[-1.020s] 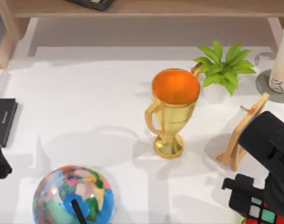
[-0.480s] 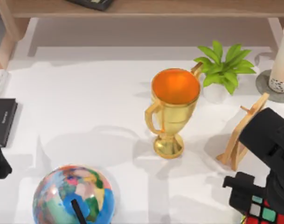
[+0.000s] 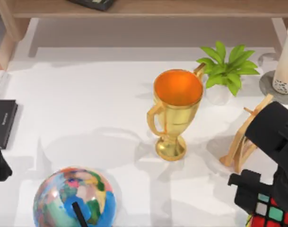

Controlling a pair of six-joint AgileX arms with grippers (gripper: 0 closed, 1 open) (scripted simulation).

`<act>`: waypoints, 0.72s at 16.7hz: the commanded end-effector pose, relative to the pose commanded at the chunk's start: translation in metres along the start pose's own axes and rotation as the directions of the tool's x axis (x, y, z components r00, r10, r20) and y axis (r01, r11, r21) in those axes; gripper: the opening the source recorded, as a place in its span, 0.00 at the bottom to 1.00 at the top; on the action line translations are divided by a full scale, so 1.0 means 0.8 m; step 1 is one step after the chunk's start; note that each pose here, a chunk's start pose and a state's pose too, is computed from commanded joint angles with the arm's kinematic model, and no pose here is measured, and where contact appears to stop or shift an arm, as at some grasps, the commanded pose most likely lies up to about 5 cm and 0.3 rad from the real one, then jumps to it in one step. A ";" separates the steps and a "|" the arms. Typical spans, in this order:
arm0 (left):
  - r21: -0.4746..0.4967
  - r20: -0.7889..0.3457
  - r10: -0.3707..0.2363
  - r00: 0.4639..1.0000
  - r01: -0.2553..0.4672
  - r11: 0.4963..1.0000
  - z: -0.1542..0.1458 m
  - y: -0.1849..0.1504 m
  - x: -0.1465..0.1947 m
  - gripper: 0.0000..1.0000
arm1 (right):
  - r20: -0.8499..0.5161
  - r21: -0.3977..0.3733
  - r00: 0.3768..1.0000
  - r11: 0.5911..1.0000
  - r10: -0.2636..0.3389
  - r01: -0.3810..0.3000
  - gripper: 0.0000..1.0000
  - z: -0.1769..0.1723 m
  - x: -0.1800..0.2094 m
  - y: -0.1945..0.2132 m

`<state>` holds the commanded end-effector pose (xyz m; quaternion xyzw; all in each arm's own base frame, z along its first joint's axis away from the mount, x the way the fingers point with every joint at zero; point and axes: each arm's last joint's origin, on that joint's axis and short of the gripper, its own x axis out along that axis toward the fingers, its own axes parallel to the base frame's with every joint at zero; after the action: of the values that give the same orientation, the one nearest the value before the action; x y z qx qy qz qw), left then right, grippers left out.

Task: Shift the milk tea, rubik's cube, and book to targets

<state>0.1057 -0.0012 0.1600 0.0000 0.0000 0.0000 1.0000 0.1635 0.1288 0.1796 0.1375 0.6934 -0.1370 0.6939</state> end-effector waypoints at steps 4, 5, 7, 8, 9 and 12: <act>0.000 0.000 0.000 1.000 0.000 1.000 0.000 0.000 0.000 1.00 | 0.001 0.000 1.000 1.000 0.002 -0.002 0.00 0.000 -0.006 -0.001; 0.000 0.000 0.000 1.000 0.000 1.000 0.000 0.000 0.000 1.00 | 0.001 0.000 1.000 1.000 0.002 -0.002 0.00 0.000 -0.006 -0.001; 0.000 0.000 0.000 1.000 0.000 1.000 0.000 0.000 0.000 1.00 | -0.002 0.001 1.000 1.000 -0.003 0.003 0.00 0.000 -0.004 0.000; 0.000 0.000 0.000 1.000 0.000 1.000 0.000 0.000 0.000 1.00 | 0.012 0.006 1.000 1.000 0.004 -0.004 0.00 0.003 -0.006 -0.001; 0.000 0.000 0.000 1.000 0.000 1.000 0.000 0.000 0.000 1.00 | 0.035 0.012 0.999 1.000 0.009 -0.010 0.00 0.008 -0.011 -0.002; 0.000 0.000 0.000 1.000 0.000 1.000 0.000 0.000 0.000 1.00 | 0.154 0.016 0.987 0.999 0.033 -0.036 0.00 0.033 -0.046 -0.013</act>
<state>0.1057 -0.0012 0.1600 0.0000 0.0000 0.0000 1.0000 0.1839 0.1088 0.2166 0.1451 0.6340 -0.1414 0.7463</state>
